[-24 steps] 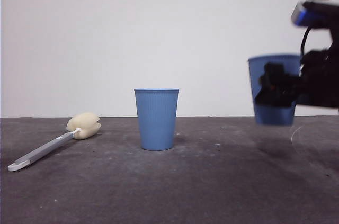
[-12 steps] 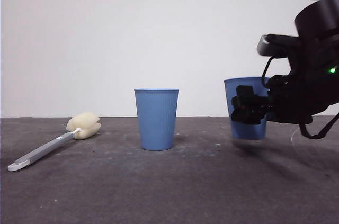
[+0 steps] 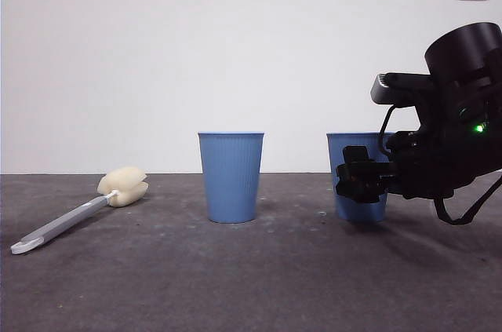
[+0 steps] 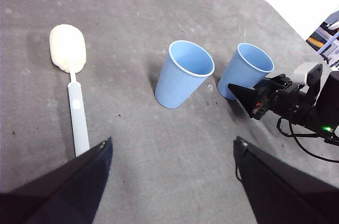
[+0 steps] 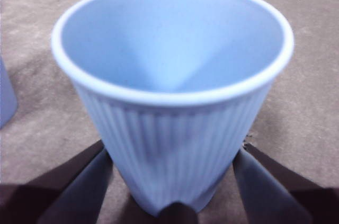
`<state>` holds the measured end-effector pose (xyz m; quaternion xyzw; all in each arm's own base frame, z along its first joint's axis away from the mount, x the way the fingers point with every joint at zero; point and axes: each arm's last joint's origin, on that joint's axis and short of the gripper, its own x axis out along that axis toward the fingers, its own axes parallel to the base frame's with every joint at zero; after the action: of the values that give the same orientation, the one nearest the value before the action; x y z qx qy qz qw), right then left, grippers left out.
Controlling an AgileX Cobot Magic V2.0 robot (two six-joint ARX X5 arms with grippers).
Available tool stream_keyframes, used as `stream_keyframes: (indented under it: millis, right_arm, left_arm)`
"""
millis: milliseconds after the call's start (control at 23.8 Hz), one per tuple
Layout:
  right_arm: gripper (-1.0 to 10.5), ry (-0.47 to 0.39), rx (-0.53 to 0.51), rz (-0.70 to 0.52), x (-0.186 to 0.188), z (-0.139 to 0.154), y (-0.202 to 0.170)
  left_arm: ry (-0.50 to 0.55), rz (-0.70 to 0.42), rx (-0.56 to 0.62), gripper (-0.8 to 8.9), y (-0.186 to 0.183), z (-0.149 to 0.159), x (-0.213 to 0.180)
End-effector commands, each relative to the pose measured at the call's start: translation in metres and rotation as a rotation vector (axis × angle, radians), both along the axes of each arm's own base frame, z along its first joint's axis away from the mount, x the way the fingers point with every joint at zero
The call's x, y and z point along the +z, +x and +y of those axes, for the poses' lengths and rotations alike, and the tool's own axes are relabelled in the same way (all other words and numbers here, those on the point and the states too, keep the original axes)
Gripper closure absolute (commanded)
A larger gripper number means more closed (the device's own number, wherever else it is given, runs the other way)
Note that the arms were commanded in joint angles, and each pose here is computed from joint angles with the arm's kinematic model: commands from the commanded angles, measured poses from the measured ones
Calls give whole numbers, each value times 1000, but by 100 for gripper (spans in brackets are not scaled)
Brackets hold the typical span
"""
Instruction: Pick up the cup brush,pick up the cup,insert the brush into the cup,clean the cup,put the cup brush back,put the cup back to the fixed position on the table
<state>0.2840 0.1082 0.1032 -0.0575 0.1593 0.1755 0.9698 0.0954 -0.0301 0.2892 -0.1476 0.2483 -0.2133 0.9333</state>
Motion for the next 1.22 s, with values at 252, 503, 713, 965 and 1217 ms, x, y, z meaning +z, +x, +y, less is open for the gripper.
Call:
stream_keyframes:
  millis: [252, 503, 713, 965, 1217]
  right_arm:
    - [840, -50, 6, 104, -17, -3, -7]
    - [718, -59, 6, 128, -19, -3, -8]
    - [593, -55, 17, 131, -18, -3, -8]
    - [496, -54, 32, 149, -19, -2, -9]
    - [496, -56, 30, 161, -12, -3, -11]
  left_arm:
    - [19, 14, -3, 433, 5, -1, -4]
    - [28, 29, -6, 433, 8, -2, -5]
    - [30, 34, -6, 432, 9, -2, -6]
    - [38, 30, -11, 432, 9, -2, -6]
    - [42, 28, -13, 433, 9, -2, -6]
